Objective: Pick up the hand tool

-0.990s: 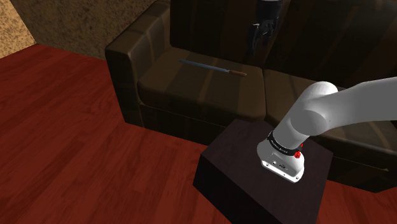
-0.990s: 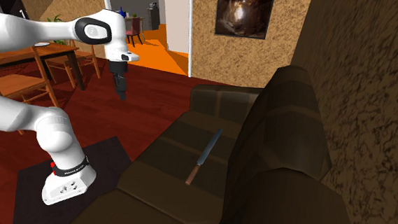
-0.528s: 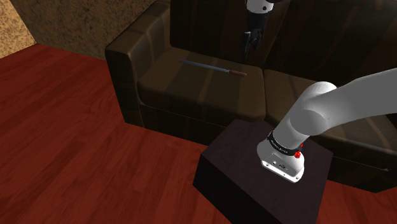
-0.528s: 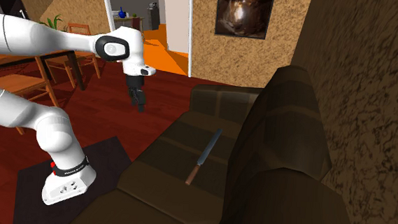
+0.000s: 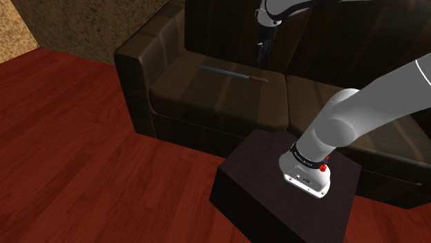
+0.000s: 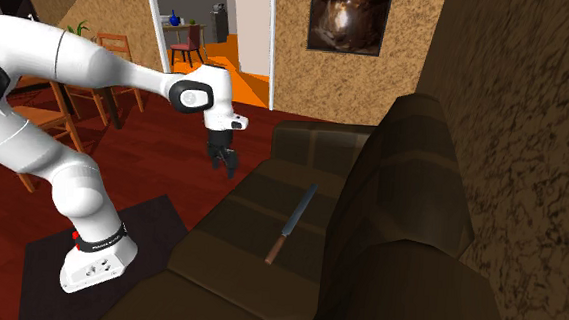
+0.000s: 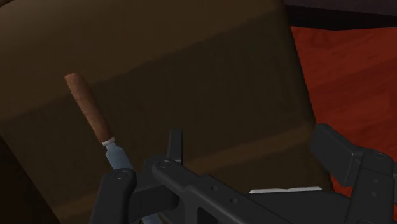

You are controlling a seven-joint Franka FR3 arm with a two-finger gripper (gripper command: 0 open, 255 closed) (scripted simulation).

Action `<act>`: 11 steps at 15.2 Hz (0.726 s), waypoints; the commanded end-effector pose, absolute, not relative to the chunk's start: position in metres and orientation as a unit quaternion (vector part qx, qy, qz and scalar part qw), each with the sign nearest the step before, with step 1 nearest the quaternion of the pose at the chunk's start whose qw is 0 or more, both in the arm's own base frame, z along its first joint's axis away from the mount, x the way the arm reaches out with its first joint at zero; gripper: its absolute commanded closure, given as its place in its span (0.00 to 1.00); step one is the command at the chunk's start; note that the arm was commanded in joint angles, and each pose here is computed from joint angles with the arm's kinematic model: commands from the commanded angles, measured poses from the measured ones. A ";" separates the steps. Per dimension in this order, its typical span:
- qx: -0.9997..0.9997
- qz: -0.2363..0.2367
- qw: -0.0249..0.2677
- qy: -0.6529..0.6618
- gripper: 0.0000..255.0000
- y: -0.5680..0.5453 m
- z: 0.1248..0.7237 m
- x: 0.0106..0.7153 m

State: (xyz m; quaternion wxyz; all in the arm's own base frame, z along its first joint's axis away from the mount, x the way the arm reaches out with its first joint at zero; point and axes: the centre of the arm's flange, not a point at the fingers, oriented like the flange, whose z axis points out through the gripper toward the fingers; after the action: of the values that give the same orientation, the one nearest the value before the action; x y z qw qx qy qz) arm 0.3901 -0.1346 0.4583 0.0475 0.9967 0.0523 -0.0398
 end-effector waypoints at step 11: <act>0.989 -0.019 0.043 0.139 0.00 -0.213 0.367 0.488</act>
State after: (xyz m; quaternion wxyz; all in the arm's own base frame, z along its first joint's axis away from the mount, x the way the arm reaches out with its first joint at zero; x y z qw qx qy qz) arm 0.4799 -0.2056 0.3773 0.0431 0.9902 0.1307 -0.0212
